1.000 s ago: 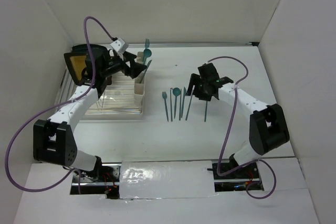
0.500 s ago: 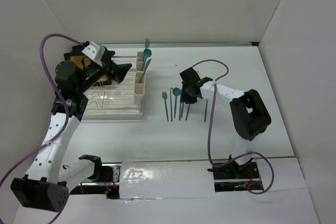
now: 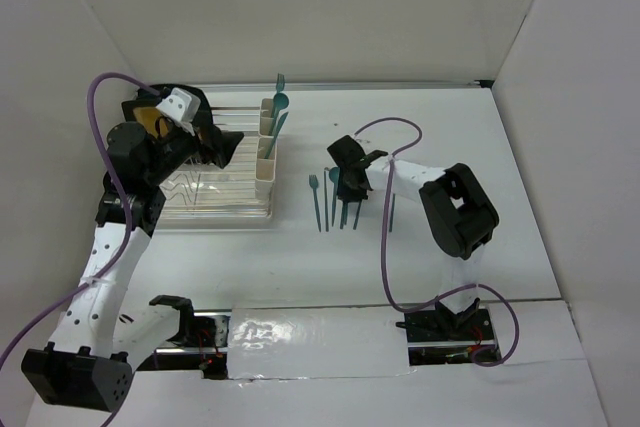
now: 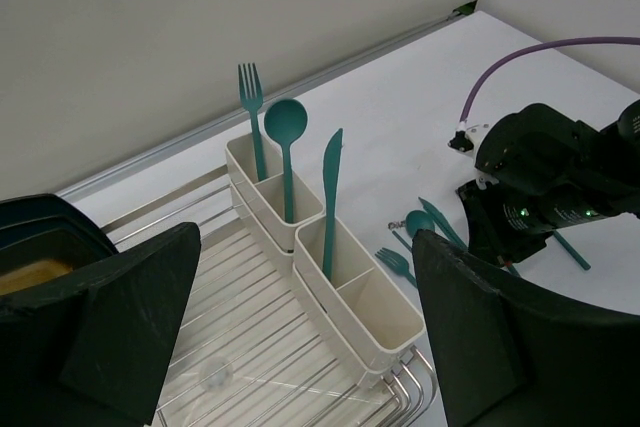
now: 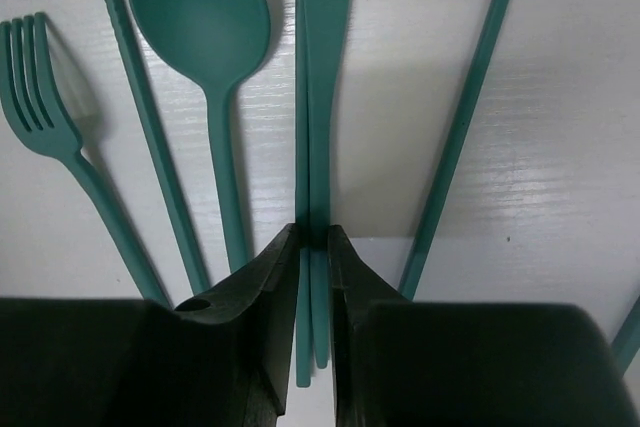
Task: Sort the eating utensils into containers
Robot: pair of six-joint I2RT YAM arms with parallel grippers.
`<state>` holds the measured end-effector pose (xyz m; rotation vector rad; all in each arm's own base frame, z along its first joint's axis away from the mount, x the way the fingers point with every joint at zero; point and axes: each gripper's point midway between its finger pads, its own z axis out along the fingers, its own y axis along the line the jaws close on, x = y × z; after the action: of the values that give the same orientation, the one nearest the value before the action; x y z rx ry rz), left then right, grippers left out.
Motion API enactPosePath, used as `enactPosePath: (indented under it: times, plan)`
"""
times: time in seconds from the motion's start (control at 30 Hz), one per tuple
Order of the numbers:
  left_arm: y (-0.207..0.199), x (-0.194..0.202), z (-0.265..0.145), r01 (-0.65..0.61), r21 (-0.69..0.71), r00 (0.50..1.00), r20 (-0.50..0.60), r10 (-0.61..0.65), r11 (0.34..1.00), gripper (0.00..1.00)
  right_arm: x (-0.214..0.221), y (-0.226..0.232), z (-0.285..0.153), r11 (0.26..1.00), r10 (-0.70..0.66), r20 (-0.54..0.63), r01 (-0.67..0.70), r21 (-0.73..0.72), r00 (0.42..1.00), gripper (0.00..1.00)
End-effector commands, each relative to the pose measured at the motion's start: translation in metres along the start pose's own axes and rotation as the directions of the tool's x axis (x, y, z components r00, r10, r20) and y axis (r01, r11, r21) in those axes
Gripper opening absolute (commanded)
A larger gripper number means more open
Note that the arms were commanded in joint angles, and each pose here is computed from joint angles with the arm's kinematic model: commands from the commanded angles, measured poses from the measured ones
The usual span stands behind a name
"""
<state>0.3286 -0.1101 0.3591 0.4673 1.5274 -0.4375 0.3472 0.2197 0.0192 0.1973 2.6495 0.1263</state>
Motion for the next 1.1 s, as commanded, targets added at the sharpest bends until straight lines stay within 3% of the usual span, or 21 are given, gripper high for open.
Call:
enactPosePath:
  times: [0.0, 0.13, 0.3, 0.53, 0.87, 1.07]
  plan:
    - [0.004, -0.010, -0.007, -0.039, -0.026, 0.999, 0.033, 0.040, 0.999, 1.00, 0.001, -0.009, 0.000, 0.999, 0.020, 0.019, -0.021, 0.045, 1.000, 0.21]
    - [0.002, -0.004, -0.006, -0.024, -0.011, 0.999, 0.022, 0.024, 1.000, 1.00, 0.010, -0.014, 0.004, 0.998, 0.016, -0.001, -0.016, 0.062, 1.000, 0.20]
    - [-0.001, -0.004, -0.005, -0.029, 0.004, 0.999, 0.017, 0.029, 1.000, 1.00, 0.019, -0.023, 0.011, 0.995, 0.012, -0.025, -0.010, 0.096, 1.000, 0.35]
    - [-0.003, -0.003, -0.005, -0.027, 0.018, 1.000, 0.015, 0.027, 0.999, 1.00, 0.014, -0.016, -0.008, 0.999, 0.012, -0.005, -0.012, 0.033, 1.000, 0.47]
    - [-0.006, -0.001, -0.004, -0.018, 0.032, 1.000, 0.011, 0.017, 0.999, 1.00, -0.027, -0.017, -0.052, 0.998, 0.069, 0.081, -0.069, -0.007, 0.994, 0.49]
    - [-0.010, 0.000, -0.003, -0.016, 0.062, 1.000, 0.007, 0.016, 0.998, 1.00, -0.030, -0.062, -0.055, 0.991, 0.101, 0.090, -0.108, 0.078, 0.991, 0.48]
